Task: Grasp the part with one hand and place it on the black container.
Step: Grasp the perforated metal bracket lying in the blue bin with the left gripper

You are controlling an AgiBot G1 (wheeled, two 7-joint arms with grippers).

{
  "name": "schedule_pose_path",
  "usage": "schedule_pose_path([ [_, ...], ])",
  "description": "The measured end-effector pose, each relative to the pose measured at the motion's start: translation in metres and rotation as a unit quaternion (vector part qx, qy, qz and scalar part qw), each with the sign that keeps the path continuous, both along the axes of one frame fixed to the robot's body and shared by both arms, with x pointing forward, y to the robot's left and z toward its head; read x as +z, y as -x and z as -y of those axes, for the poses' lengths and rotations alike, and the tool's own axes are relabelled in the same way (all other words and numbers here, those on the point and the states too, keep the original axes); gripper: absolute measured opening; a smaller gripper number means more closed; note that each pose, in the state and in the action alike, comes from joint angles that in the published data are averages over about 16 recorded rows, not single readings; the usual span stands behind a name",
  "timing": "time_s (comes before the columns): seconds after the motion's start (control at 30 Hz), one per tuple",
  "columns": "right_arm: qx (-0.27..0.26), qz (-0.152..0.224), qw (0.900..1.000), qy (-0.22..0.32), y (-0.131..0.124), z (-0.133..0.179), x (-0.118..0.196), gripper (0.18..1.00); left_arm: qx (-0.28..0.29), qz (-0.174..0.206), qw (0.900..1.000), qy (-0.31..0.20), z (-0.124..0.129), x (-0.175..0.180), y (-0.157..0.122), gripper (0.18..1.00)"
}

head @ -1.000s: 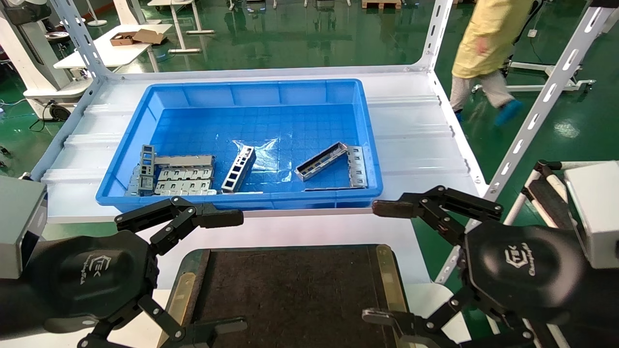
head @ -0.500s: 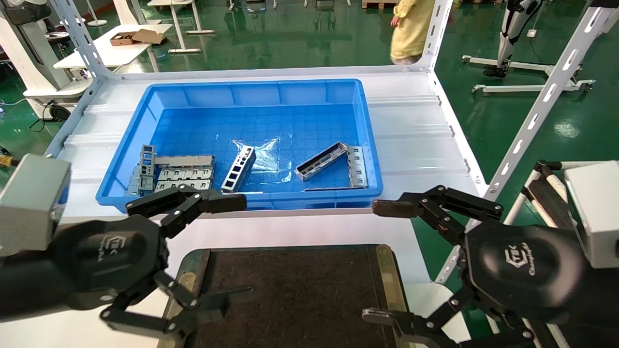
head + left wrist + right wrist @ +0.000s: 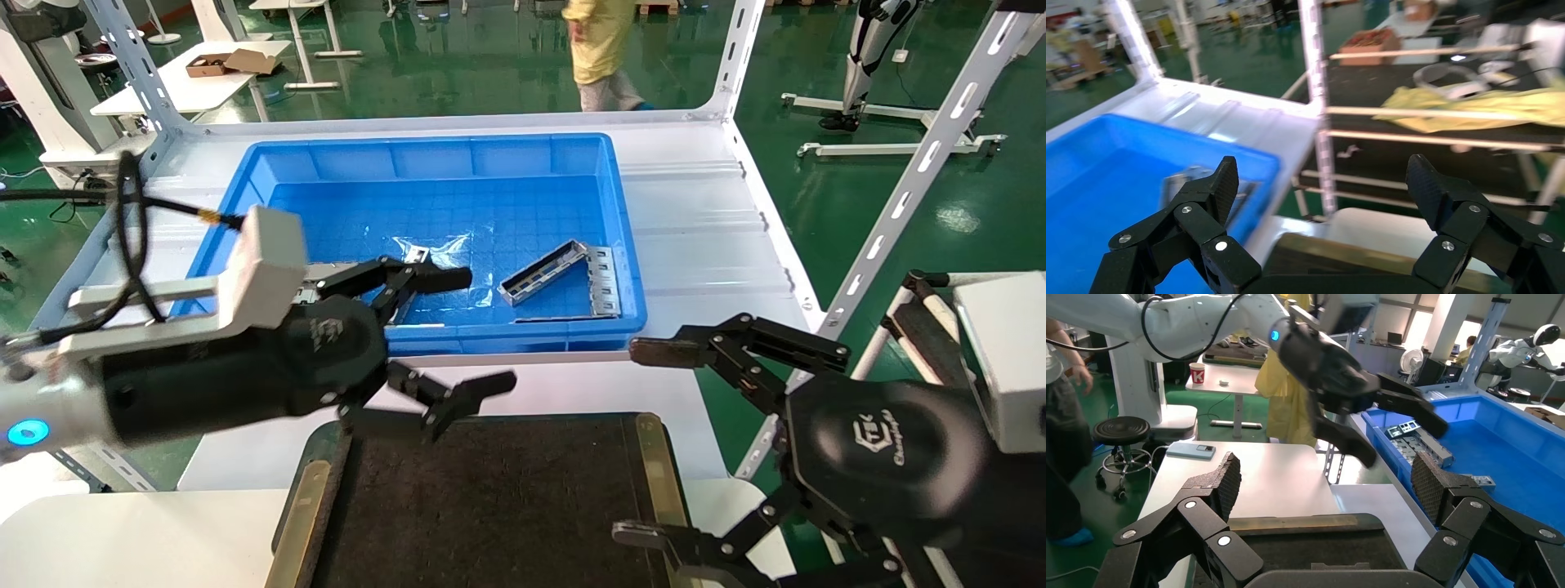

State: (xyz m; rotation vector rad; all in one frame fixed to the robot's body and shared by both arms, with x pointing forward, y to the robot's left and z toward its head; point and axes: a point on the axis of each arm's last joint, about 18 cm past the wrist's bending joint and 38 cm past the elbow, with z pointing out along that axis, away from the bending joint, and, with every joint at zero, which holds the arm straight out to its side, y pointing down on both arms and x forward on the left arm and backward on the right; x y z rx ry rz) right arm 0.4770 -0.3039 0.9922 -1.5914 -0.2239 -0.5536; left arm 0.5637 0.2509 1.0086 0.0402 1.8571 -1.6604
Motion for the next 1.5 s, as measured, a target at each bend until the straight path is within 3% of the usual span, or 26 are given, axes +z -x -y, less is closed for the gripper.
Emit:
schedule_pose_path([
  [0.3, 0.000, 0.000, 1.000, 0.000, 0.000, 0.000, 0.000, 1.001, 0.052, 0.007, 0.9986, -0.002, 0.030, 0.009, -0.063, 1.000],
  [0.83, 0.000, 0.000, 1.000, 0.000, 0.000, 0.000, 0.000, 1.001, 0.144, -0.018, 0.9892, 0.014, 0.090, 0.004, -0.163, 1.000],
  [1.1, 0.000, 0.000, 1.000, 0.000, 0.000, 0.000, 0.000, 1.001, 0.187, -0.026, 0.9820, 0.011, 0.099, -0.002, -0.186, 1.000],
  [1.5, 0.000, 0.000, 1.000, 0.000, 0.000, 0.000, 0.000, 0.997, 0.211, -0.042, 0.9765, 0.008, 0.104, -0.013, -0.195, 0.994],
])
